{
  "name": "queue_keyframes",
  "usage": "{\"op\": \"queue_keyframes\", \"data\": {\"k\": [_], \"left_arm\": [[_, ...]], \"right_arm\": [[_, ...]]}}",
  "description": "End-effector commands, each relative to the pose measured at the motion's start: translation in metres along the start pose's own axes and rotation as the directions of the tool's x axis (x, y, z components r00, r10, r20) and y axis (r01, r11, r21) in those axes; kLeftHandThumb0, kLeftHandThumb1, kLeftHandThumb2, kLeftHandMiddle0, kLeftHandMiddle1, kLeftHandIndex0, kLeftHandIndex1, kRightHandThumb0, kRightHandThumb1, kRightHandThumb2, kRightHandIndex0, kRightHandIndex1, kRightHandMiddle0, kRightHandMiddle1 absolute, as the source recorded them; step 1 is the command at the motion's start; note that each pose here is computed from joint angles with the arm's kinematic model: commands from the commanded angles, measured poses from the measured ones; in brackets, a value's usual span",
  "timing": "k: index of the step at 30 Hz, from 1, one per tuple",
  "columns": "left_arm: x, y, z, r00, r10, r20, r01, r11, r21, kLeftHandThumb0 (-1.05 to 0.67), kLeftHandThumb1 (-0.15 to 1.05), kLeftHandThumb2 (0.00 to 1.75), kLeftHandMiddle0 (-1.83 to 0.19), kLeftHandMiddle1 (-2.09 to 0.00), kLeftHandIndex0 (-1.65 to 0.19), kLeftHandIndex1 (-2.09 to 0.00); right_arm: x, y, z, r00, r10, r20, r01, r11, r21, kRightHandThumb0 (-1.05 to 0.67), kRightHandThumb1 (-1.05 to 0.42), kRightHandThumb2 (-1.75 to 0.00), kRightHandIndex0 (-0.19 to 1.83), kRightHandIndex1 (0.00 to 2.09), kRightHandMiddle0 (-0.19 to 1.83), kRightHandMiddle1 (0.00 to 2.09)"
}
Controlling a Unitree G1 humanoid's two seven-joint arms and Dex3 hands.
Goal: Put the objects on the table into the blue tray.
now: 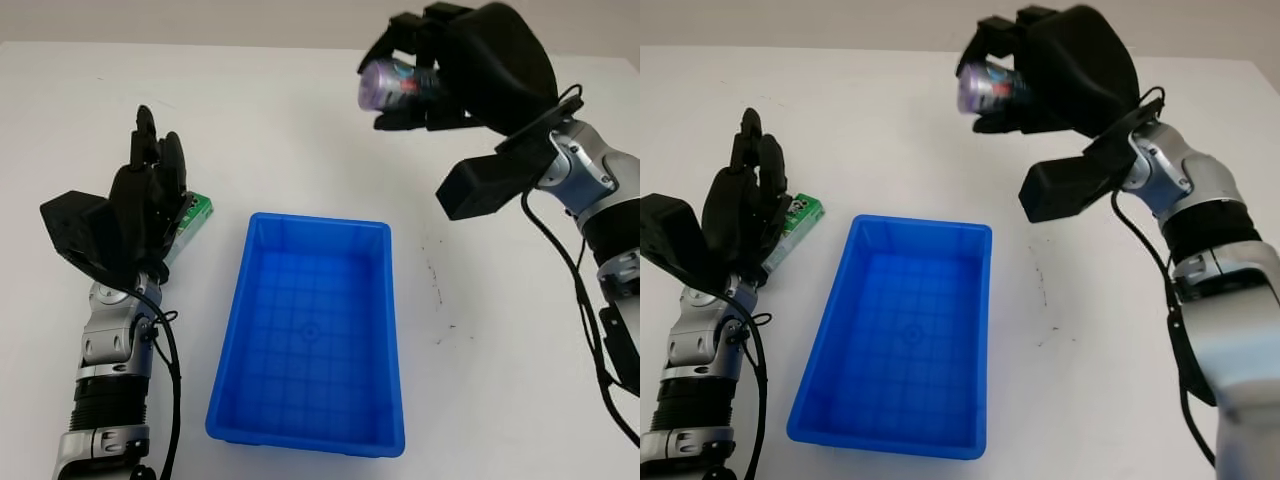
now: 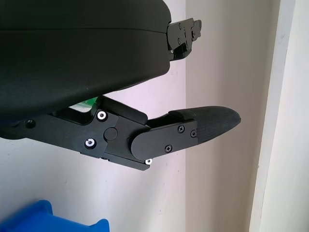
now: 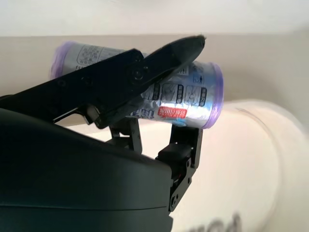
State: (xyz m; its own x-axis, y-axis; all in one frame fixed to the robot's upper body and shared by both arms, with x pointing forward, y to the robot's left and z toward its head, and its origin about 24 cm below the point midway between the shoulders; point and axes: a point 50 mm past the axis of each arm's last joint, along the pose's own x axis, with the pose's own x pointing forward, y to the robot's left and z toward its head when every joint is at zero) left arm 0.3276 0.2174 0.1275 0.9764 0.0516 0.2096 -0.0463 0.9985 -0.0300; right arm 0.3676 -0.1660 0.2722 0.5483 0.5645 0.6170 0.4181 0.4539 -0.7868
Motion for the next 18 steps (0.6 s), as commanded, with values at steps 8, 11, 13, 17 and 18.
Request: {"op": "queue_keyframes", "data": {"k": [8, 11, 13, 17, 18], "left_arm": [[-0.002, -0.003, 0.000, 1.000, -0.002, 0.000, 0.002, 1.000, -0.010, -0.76, 1.05, 0.62, 0.19, -0.04, 0.19, -0.02], [-0.003, -0.004, -0.001, 1.000, -0.002, -0.005, 0.002, 1.000, -0.005, -0.77, 1.05, 0.62, 0.19, -0.04, 0.19, -0.02], [-0.003, -0.004, -0.002, 1.000, -0.001, -0.008, 0.001, 1.000, -0.005, -0.77, 1.05, 0.62, 0.19, -0.05, 0.19, -0.02], [-0.004, -0.003, -0.003, 1.000, 0.001, -0.010, -0.001, 1.000, -0.005, -0.76, 1.05, 0.62, 0.19, -0.05, 0.19, -0.03], [-0.004, -0.003, -0.003, 1.000, 0.002, -0.011, -0.002, 1.000, -0.007, -0.76, 1.05, 0.62, 0.19, -0.05, 0.19, -0.03]], "right_arm": [[-0.013, 0.001, 0.065, 0.982, 0.091, 0.165, -0.156, 0.884, 0.441, -0.34, -1.05, -0.21, 1.29, 2.09, 1.07, 2.09], [-0.019, 0.002, 0.077, 0.950, 0.231, 0.212, -0.309, 0.803, 0.510, -0.37, -1.05, -0.19, 1.29, 2.09, 0.93, 2.09], [-0.024, 0.007, 0.083, 0.913, 0.334, 0.236, -0.409, 0.723, 0.558, -0.38, -1.05, -0.19, 1.27, 2.09, 0.87, 2.09], [-0.033, 0.017, 0.088, 0.834, 0.474, 0.282, -0.546, 0.632, 0.551, -0.39, -1.05, -0.13, 1.19, 2.09, 0.86, 2.09], [-0.034, 0.019, 0.088, 0.803, 0.520, 0.290, -0.589, 0.620, 0.519, -0.41, -1.05, -0.11, 1.14, 2.09, 0.83, 2.09]]}}
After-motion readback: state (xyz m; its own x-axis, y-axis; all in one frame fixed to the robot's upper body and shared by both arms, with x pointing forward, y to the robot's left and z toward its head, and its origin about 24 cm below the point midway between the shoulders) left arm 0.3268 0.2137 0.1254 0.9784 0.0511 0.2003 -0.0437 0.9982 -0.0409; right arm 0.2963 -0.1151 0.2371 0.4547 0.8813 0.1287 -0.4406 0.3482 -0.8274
